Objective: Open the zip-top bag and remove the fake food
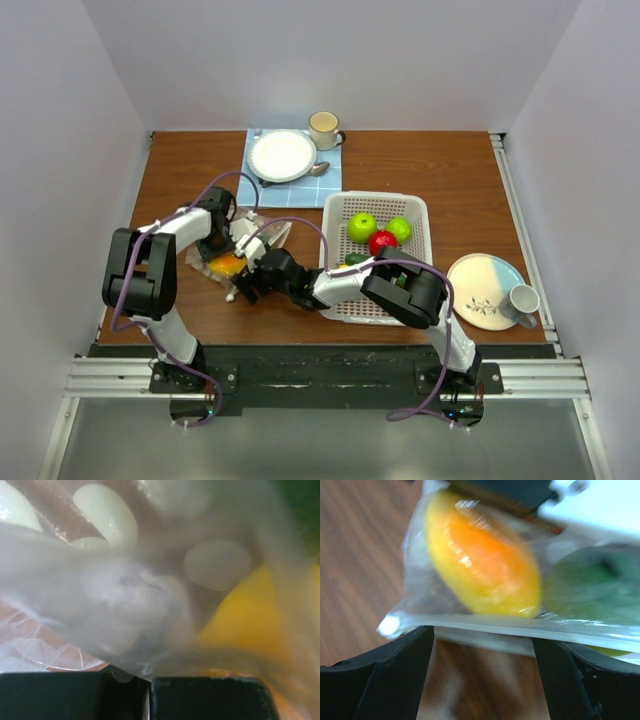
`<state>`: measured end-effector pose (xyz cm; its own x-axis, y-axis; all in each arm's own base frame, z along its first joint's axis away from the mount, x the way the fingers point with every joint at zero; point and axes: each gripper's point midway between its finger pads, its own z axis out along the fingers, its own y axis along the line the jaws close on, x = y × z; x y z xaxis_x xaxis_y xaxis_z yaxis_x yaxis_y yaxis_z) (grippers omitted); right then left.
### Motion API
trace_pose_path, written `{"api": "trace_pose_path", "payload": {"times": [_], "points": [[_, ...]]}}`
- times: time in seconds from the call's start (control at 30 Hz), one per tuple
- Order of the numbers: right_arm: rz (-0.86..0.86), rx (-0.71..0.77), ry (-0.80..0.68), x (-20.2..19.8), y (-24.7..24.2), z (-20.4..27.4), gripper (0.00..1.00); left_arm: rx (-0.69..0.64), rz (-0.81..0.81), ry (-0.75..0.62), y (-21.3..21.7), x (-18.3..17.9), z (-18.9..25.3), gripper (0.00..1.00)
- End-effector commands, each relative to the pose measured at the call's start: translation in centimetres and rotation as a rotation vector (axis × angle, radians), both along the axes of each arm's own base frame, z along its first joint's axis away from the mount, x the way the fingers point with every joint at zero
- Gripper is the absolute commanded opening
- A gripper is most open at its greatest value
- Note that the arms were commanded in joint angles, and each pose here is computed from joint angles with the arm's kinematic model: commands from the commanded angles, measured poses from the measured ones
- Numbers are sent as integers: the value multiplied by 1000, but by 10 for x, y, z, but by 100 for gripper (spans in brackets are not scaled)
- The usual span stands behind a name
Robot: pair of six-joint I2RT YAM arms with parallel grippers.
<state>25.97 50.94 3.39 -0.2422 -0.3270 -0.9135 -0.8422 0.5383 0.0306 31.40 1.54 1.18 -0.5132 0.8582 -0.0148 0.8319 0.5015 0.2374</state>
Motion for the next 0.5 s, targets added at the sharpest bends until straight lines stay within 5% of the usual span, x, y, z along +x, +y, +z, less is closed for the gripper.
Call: {"api": "trace_pose_path", "payload": {"times": [0.0,0.47], "points": [[-102,80,-151,26,-5,49,84,-68,-65,163,-13,-46,-28,0],[13,114,-222,24,28,68,86,-135,-117,217,-25,-56,-29,0]]}}
